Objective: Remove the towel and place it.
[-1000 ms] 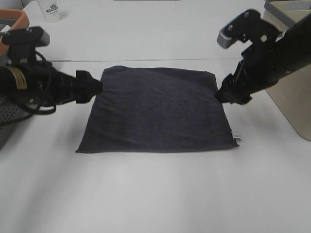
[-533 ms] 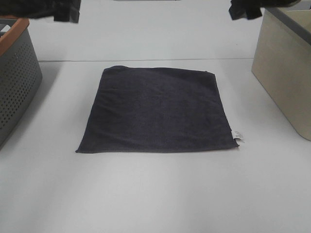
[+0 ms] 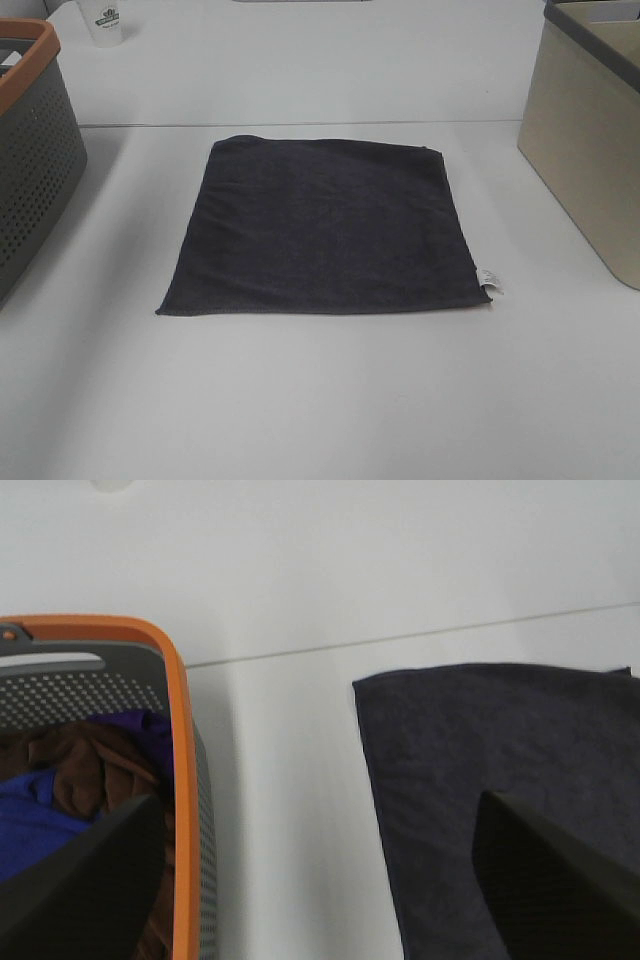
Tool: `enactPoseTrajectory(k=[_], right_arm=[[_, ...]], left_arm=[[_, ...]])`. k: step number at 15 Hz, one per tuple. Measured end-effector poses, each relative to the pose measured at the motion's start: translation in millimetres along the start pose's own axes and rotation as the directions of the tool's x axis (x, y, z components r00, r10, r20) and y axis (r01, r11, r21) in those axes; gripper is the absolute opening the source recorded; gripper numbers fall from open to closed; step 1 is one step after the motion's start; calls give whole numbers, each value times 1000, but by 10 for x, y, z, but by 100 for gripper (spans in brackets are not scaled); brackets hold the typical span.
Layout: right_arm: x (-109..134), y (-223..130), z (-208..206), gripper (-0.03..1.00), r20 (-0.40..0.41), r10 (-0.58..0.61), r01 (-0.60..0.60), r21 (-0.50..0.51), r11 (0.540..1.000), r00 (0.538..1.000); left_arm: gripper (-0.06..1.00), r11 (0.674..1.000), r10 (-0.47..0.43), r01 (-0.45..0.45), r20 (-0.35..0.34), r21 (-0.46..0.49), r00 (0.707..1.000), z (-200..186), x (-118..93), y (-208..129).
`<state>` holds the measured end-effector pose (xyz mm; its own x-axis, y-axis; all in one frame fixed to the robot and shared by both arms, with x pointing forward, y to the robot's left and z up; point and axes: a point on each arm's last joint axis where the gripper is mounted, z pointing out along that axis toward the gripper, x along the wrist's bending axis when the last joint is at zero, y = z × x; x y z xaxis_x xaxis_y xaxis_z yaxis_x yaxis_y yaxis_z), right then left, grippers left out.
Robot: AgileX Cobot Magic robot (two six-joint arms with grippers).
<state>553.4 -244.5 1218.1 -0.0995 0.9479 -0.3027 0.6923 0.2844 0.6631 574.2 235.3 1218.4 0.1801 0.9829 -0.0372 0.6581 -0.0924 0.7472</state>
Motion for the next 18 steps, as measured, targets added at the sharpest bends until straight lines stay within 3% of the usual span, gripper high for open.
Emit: enactPoseTrajectory(k=[2, 5, 10, 11, 13, 14, 18], right_arm=[[2, -10, -109, 74, -44, -21, 22, 19, 1000, 999], [50, -122, -318, 74, -157, 21, -21, 2, 1000, 987], [45, -811, -574, 74, -179, -4, 16, 70, 997, 984], [50, -1137, -670, 74, -185, -6, 24, 91, 996, 983], [59, -1468, -759, 74, -193, -5, 25, 101, 995, 981], [96, -1882, -849, 74, -217, 6, 11, 76, 997, 976], [212, -2608, -857, 73, -259, 32, -21, 47, 999, 965]], left_arm=[[78, 998, 7, -7, 4, 66, 1000, -130, 13, -63], [78, 998, -2, 3, -19, 70, 1000, -470, 28, -155], [78, 998, -24, 25, -27, 54, 999, -894, 43, -715], [78, 996, -25, 27, -29, 84, 999, -925, 51, -1040], [78, 996, -25, 27, -29, 89, 999, -946, 60, -1362], [78, 997, -25, 26, -28, 67, 999, -959, 72, -1798], [78, 999, -37, 37, -5, -30, 999, -1108, 74, -2537]])
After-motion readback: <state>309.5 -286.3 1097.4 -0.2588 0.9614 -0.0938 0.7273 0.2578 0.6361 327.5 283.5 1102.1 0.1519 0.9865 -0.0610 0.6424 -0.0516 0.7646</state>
